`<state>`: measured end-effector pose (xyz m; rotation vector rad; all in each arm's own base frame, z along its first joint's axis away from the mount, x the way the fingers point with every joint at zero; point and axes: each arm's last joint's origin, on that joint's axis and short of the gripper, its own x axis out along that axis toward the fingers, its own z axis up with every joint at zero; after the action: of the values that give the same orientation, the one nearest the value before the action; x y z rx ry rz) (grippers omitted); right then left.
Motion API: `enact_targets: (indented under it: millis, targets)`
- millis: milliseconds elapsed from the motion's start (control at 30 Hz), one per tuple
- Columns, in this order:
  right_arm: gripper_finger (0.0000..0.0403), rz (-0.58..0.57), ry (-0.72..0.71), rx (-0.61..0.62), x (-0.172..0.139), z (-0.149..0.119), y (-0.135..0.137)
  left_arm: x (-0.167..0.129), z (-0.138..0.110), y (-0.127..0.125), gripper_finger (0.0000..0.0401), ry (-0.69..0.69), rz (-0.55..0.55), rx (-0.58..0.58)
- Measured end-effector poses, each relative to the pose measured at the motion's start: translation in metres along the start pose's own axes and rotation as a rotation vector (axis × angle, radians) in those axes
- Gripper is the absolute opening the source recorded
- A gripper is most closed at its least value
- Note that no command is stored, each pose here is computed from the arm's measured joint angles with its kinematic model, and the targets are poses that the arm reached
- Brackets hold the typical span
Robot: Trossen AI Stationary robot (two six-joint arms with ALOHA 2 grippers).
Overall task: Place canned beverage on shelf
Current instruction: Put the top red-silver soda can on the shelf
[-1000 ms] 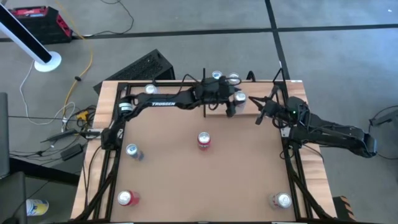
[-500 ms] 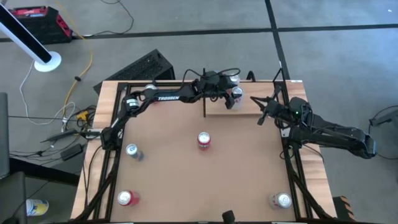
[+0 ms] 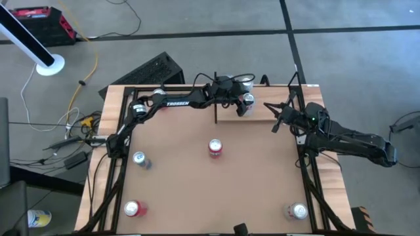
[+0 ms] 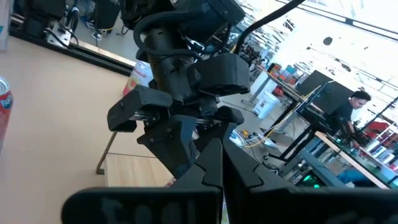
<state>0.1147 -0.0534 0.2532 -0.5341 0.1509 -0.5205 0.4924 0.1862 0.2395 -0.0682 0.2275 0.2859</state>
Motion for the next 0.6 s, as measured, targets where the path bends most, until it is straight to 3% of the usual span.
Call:
enact_targets:
  millis: [600]
  targets:
    - [0.0021, 0.003, 0.002, -0.001, 0.0003, -0.0005, 0.0004, 0.0001, 0.0000, -0.0046, 0.0256, 0.002, -0.021, 0.037]
